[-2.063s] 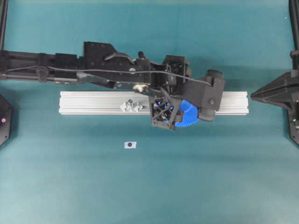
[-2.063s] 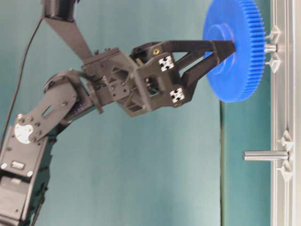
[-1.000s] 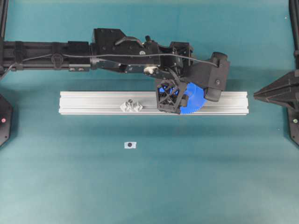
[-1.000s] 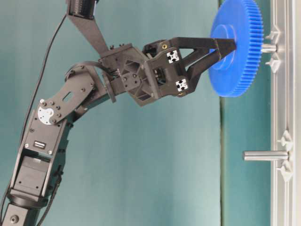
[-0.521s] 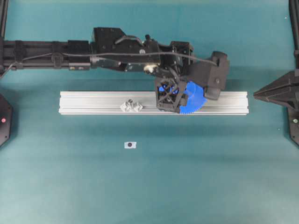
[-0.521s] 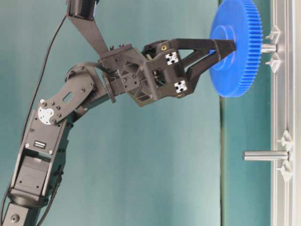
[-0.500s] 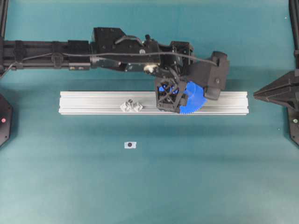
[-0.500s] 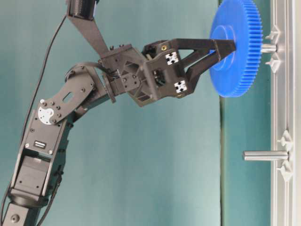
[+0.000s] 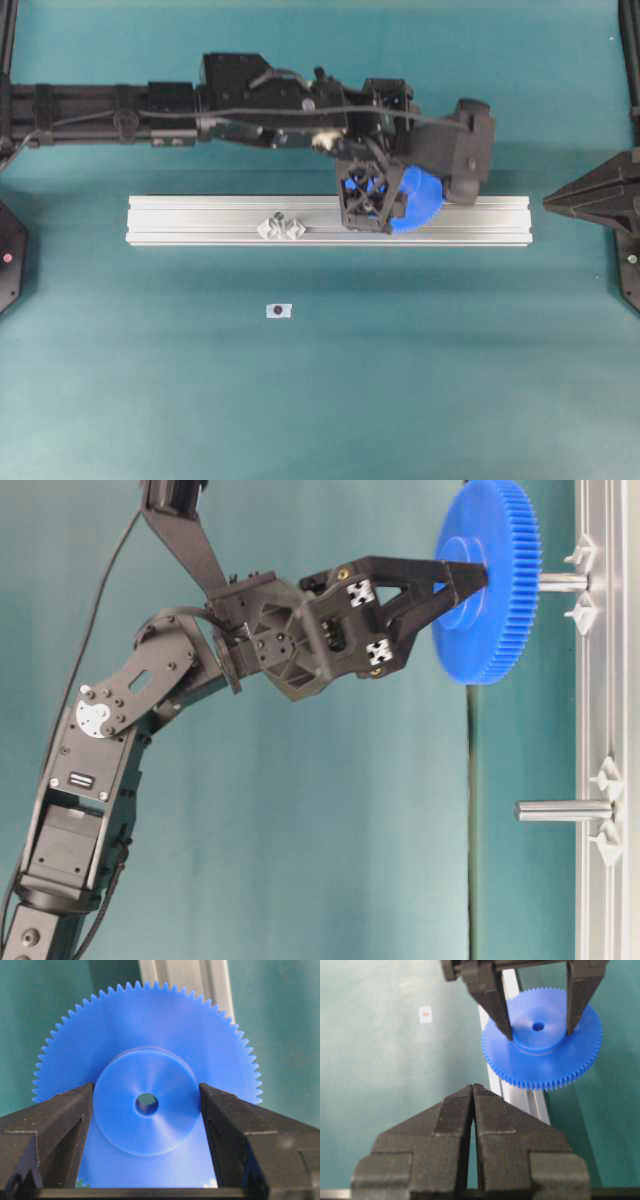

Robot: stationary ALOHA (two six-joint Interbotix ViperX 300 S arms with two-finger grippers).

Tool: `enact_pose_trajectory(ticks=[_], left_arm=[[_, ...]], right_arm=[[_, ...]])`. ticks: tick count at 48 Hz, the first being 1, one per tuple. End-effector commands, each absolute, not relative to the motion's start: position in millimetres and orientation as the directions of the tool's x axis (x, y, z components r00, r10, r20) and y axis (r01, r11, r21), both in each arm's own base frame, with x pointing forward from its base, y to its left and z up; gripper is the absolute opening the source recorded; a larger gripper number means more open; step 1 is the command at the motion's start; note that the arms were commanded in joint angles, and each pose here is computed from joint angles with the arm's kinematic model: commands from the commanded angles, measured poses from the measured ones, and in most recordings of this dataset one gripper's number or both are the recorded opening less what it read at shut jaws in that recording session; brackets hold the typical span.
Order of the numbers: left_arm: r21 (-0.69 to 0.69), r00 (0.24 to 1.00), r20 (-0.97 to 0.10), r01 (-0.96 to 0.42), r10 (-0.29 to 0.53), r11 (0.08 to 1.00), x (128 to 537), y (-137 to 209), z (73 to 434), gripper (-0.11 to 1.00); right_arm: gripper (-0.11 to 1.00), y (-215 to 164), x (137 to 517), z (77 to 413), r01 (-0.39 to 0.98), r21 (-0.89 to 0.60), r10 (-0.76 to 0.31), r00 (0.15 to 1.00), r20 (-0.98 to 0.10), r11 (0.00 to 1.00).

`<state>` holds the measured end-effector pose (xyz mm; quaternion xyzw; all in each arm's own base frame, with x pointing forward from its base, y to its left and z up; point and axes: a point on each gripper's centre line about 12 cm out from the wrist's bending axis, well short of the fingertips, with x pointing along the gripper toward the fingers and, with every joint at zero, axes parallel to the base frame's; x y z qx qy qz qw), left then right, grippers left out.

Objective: Find the location of the shaft and insert the large gear.
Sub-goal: 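Align the gear's bore with the right shaft using the left gripper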

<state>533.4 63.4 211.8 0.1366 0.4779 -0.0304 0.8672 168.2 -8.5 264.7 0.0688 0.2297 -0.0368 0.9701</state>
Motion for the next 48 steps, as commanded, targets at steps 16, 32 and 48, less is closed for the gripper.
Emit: enact_pose_trajectory(ticks=[16,32,48], left_arm=[[0.177,0.523,-0.850,0.172,0.063,0.969,530.4,46.3,220.2,0.72],[0.167,0.512,-0.855,0.122,0.082,0.978,526.4,66.4,221.8,0.72],[0.153,0.465,-0.881,0.107,0.087,0.982,517.7,76.8,215.9,0.72]], right_arm=[[0.07,-9.0,170.4,268.7,0.107,0.126,-0.043,0.900,-0.433,0.986],[0.07,-8.9,170.7,270.6,0.107,0.127,-0.042,0.902,-0.429,0.986],[0.07,-8.7,170.4,270.2,0.105,0.127,-0.041,0.903,-0.429,0.986]])
